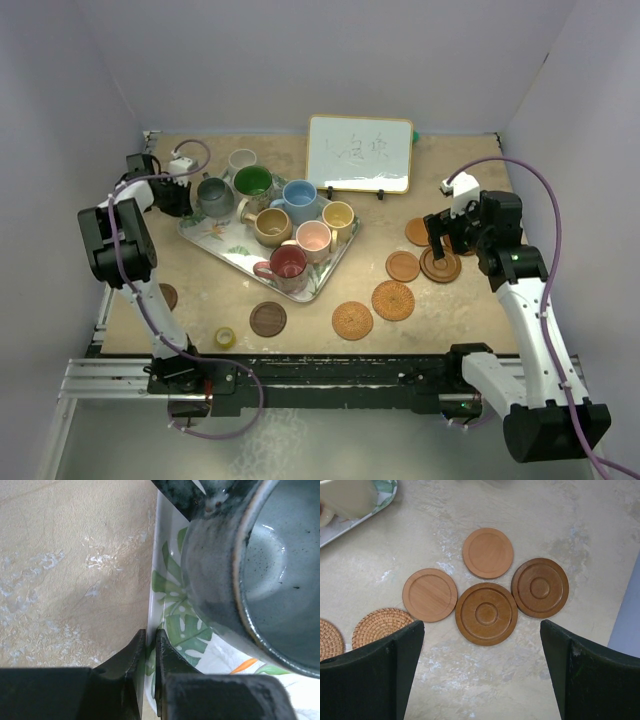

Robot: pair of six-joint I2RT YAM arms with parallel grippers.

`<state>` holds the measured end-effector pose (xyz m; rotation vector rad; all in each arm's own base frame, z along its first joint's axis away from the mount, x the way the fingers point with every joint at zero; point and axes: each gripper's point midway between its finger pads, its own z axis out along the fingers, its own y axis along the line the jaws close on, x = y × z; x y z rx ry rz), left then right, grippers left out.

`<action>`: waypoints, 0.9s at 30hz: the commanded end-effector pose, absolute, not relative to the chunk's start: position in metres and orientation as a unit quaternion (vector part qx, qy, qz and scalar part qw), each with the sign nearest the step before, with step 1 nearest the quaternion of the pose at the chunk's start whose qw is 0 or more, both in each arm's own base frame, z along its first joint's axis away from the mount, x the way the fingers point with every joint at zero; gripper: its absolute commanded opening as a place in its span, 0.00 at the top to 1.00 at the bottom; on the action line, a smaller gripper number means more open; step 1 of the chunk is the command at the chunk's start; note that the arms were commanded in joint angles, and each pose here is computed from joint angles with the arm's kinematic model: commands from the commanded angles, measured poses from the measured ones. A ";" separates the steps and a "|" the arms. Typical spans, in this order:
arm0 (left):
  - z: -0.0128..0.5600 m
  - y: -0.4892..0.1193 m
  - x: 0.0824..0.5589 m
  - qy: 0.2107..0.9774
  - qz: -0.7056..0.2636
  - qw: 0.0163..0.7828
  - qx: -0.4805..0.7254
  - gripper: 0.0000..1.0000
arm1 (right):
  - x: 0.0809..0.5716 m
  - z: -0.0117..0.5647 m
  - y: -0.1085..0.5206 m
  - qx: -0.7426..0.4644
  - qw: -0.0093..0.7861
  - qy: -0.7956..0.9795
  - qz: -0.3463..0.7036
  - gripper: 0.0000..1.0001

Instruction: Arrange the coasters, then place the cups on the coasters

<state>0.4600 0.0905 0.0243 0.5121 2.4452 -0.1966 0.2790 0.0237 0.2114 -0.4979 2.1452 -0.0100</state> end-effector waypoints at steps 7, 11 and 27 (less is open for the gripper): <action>-0.016 0.169 0.413 0.956 0.010 0.261 0.137 0.97 | 0.280 0.211 0.023 -0.208 0.451 0.868 -0.010 0.00; -0.022 0.183 0.401 0.960 0.023 0.247 0.129 0.97 | 0.280 0.212 0.023 -0.207 0.451 0.868 -0.011 0.00; -0.031 0.259 0.358 0.970 0.083 0.227 0.025 0.97 | 0.281 0.210 0.023 -0.209 0.448 0.869 -0.011 0.00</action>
